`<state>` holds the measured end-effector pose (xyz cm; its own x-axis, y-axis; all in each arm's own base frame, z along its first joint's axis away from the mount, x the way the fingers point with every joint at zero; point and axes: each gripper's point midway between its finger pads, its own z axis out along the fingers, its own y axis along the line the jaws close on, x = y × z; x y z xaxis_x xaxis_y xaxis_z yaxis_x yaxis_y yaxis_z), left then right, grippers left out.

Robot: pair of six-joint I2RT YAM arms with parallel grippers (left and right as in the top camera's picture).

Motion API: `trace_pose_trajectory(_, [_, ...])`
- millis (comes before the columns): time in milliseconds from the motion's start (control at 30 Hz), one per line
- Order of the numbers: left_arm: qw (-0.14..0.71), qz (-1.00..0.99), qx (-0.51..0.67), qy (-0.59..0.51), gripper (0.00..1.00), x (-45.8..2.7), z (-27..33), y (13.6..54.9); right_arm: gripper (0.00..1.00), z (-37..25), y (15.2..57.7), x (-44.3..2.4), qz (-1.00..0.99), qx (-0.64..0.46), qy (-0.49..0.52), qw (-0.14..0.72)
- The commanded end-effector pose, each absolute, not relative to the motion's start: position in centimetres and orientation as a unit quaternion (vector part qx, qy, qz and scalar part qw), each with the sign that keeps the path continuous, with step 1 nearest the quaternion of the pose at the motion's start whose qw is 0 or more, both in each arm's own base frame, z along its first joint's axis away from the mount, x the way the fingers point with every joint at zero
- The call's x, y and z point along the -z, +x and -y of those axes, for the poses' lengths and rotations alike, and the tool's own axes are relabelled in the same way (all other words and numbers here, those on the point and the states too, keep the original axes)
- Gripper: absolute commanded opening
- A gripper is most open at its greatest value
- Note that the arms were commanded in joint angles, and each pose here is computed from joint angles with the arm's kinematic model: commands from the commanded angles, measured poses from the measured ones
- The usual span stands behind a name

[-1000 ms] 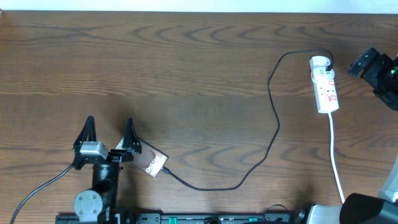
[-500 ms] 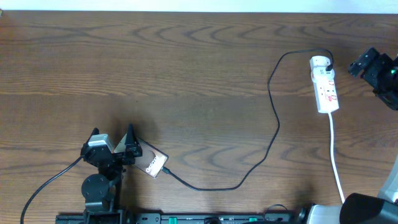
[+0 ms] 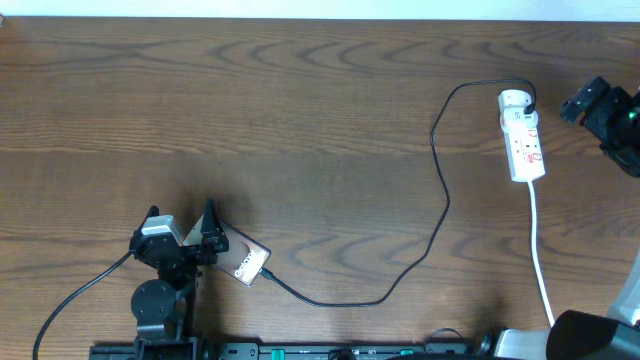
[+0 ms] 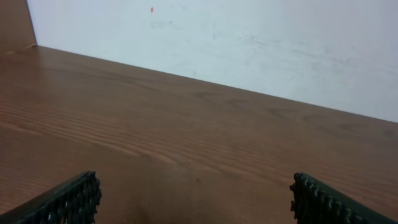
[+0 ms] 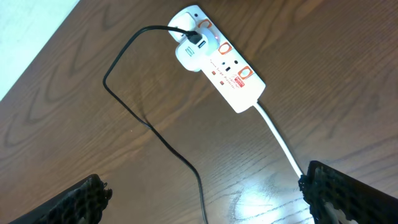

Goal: Plug charger to phone and switch on socket

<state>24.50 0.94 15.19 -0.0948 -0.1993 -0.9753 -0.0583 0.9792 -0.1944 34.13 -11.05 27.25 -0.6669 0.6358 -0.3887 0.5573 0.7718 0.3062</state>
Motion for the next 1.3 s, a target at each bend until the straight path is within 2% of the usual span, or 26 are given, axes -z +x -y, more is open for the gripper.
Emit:
trace_pose_trajectory(0, [0.648,-0.755,0.043,-0.087,0.96,-13.6,-1.1,24.4,0.99,11.0,34.0,-27.9,-0.906,-0.079,0.333,0.251])
trace_pose_trajectory(433, [0.648,-0.755,0.043,-0.087,0.96,-13.6,-1.1,24.4,0.99,11.6,33.6,-27.8,-0.908,-0.056,0.331,0.249])
trace_pose_trajectory(567, [0.648,-0.755,0.043,-0.087,0.96,-13.6,-1.1,24.4,0.99,11.6,33.5,-28.3,-0.902,-0.044,0.327,0.278])
trace_pose_trajectory(700, [0.648,-0.755,0.043,-0.087,0.96,-13.6,-1.1,24.4,0.99,9.5,35.1,-29.6,-0.874,-0.064,0.3,0.377])
trace_pose_trajectory(900, [0.648,-0.755,0.043,-0.087,0.96,-13.6,-1.1,24.4,0.99,4.6,35.9,-31.2,-0.79,-0.076,0.185,0.58])
trace_pose_trajectory(1100, [0.648,-0.755,0.043,-0.087,0.96,-13.6,-1.1,24.4,0.99,1.9,31.4,-32.5,-0.637,-0.067,0.108,0.761])
trace_pose_trajectory(1267, [0.648,-0.755,0.043,-0.087,0.96,-13.6,-1.1,24.4,0.99,2.0,26.5,-31.7,-0.53,-0.074,0.103,0.839])
